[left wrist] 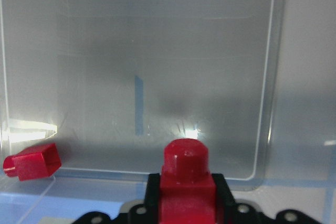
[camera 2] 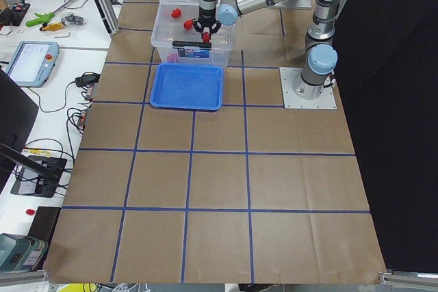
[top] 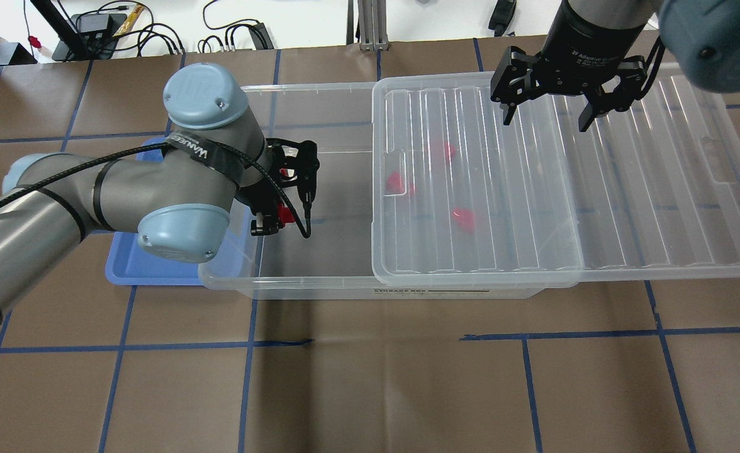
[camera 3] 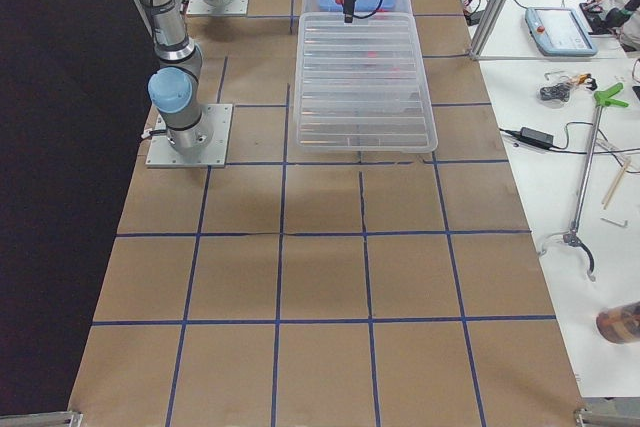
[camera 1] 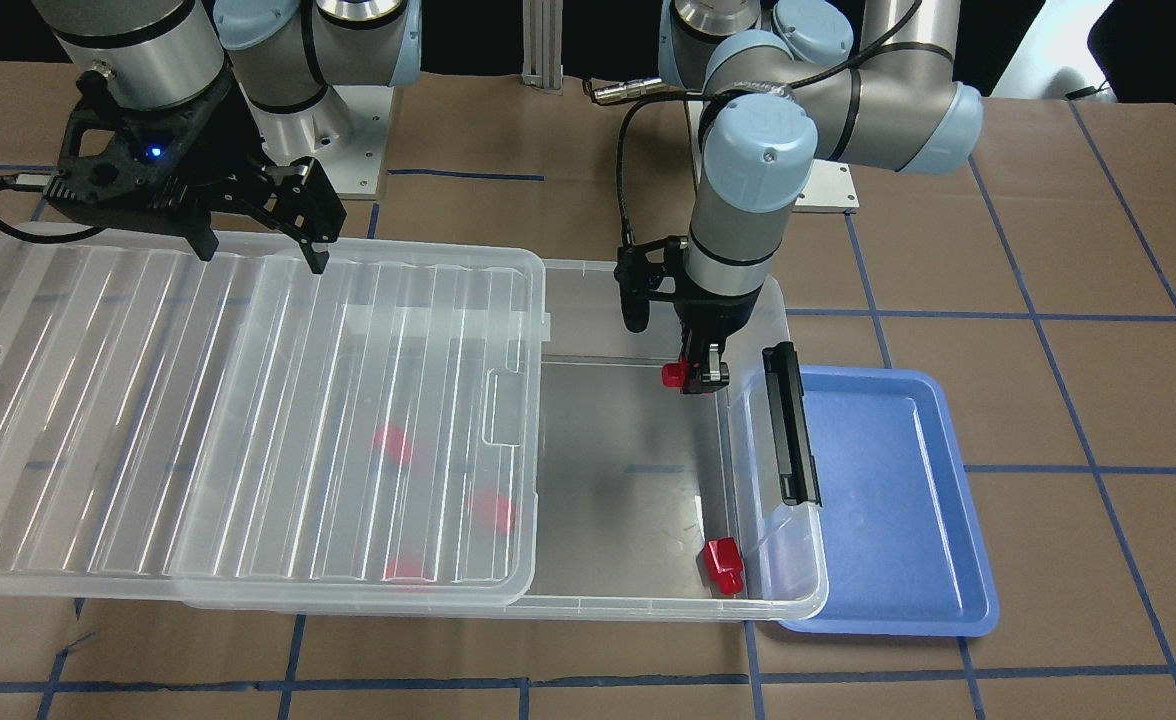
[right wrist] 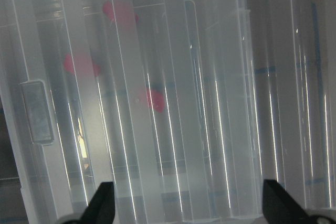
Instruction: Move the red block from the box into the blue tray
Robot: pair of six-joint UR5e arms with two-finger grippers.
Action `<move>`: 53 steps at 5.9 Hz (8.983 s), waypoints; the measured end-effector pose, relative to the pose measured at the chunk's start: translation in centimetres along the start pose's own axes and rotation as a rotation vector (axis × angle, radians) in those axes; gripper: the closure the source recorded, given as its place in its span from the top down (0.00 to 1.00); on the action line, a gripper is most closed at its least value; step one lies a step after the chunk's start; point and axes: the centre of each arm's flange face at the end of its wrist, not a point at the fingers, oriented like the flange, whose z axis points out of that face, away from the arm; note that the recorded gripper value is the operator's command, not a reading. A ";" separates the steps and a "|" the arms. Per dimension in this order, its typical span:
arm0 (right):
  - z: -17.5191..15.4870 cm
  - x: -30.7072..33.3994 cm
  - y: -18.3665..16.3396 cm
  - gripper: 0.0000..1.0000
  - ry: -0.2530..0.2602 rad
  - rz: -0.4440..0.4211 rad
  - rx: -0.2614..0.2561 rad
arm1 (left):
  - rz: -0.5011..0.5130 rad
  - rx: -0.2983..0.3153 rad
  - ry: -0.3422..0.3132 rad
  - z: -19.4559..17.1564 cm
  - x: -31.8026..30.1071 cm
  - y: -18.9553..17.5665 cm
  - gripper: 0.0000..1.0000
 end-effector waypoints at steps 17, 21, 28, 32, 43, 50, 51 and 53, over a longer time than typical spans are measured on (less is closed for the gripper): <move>14.7 41.5 -4.7 1.00 0.088 0.077 -0.072 | -0.088 -0.005 0.071 7.3 -7.3 21.2 0.97; 15.2 38.0 -2.9 1.00 0.035 0.093 -0.061 | -0.324 -0.024 0.185 -8.5 -3.4 10.8 0.97; 15.1 33.2 -3.3 1.00 0.030 -0.005 -0.049 | -1.104 -0.009 0.031 -15.6 -2.4 5.2 0.98; 15.2 30.6 -3.8 1.00 0.030 -0.058 -0.049 | -1.293 0.035 -0.038 -17.2 -2.4 6.0 0.98; 16.0 22.6 -4.1 1.00 0.000 -0.191 -0.052 | -1.599 -0.038 0.036 -18.5 -1.5 6.5 0.98; 15.1 16.7 -4.3 1.00 -0.026 -0.215 -0.022 | -1.598 -0.037 0.033 -18.6 -1.4 6.5 0.98; 13.7 16.7 -4.9 1.00 -0.018 -0.217 0.000 | -1.597 -0.038 0.033 -18.6 -1.4 6.4 0.98; 9.5 16.3 -6.2 1.00 -0.007 -0.216 0.021 | -1.597 -0.039 0.035 -18.5 -1.4 6.4 0.98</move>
